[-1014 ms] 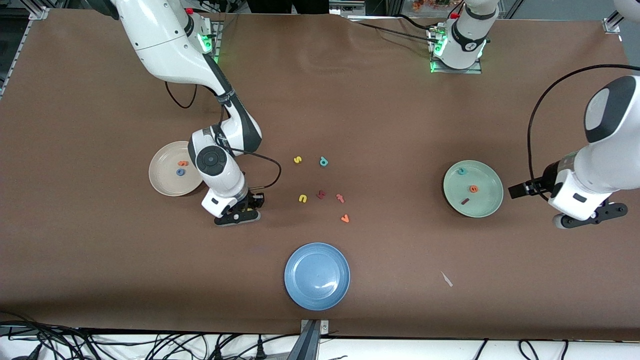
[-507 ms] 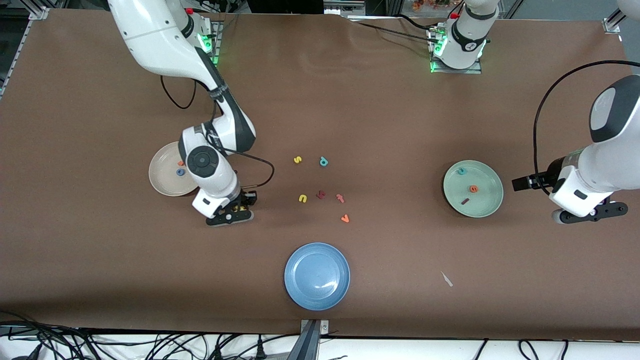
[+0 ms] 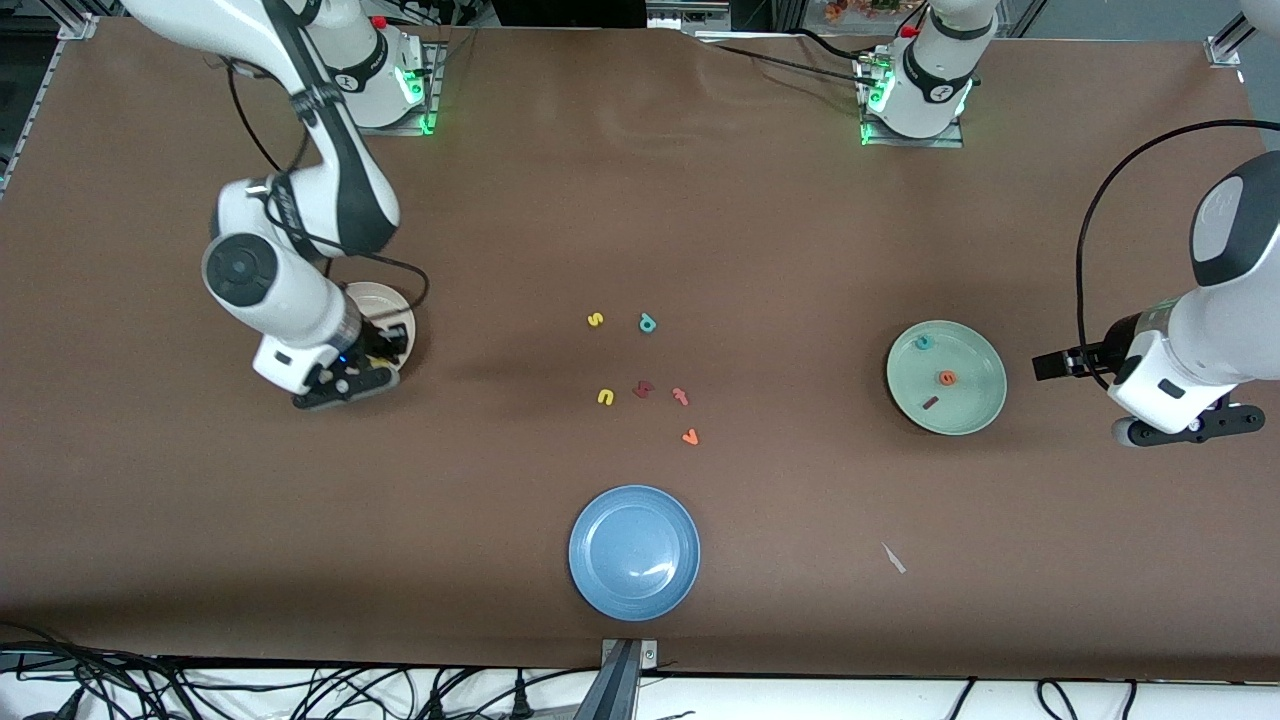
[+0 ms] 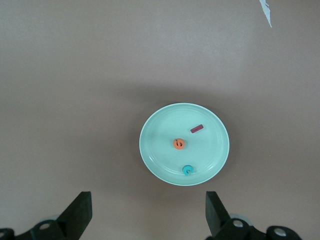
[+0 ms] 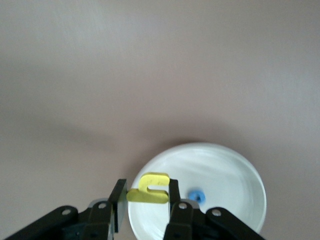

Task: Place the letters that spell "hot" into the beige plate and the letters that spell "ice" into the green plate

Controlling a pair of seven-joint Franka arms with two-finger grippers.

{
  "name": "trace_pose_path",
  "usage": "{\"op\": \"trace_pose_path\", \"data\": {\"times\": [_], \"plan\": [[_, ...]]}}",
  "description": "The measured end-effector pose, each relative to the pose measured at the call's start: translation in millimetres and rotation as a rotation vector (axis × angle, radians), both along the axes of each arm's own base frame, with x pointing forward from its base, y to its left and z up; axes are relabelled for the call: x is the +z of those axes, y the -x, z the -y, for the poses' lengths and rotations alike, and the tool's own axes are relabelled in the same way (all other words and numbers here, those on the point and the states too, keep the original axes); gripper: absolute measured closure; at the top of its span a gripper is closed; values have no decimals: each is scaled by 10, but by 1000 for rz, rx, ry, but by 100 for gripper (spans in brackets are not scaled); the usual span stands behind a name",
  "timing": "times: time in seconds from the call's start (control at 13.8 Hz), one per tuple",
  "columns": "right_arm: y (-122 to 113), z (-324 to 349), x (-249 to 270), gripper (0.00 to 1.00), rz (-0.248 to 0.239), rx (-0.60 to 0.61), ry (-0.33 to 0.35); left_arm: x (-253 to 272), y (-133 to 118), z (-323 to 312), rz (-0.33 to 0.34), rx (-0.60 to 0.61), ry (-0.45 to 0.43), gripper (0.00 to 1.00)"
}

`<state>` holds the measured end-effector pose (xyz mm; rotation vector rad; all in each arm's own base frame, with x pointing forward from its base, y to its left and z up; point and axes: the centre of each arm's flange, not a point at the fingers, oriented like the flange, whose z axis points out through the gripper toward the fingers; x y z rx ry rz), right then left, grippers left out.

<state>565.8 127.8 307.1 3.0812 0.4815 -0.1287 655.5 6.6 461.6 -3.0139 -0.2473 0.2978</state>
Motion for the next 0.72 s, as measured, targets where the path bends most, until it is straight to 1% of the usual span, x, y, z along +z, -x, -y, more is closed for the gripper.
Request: {"op": "trace_pose_path", "data": {"times": [0.14,0.22,0.29,0.43,0.51,0.65,0.72], "plan": [[392,93,-21,63,-44,-2,0,0,0,-17,0,0,0,0],[552,110,-21,62,-57,1,-2,0,0,-11,0,-2,1,0],[645,123,-5,56,-61,2,-4,-2,0,1,-1,-4,1,0],[702,137,28,36,-59,2,-6,-11,2,20,-3,-9,1,0],[701,137,31,32,-58,2,-7,-12,3,23,-3,-10,1,0],[700,137,32,31,-57,2,-7,-13,3,23,-3,-12,1,0],[698,137,34,29,-56,2,-7,-14,3,24,-4,-13,2,0]]}}
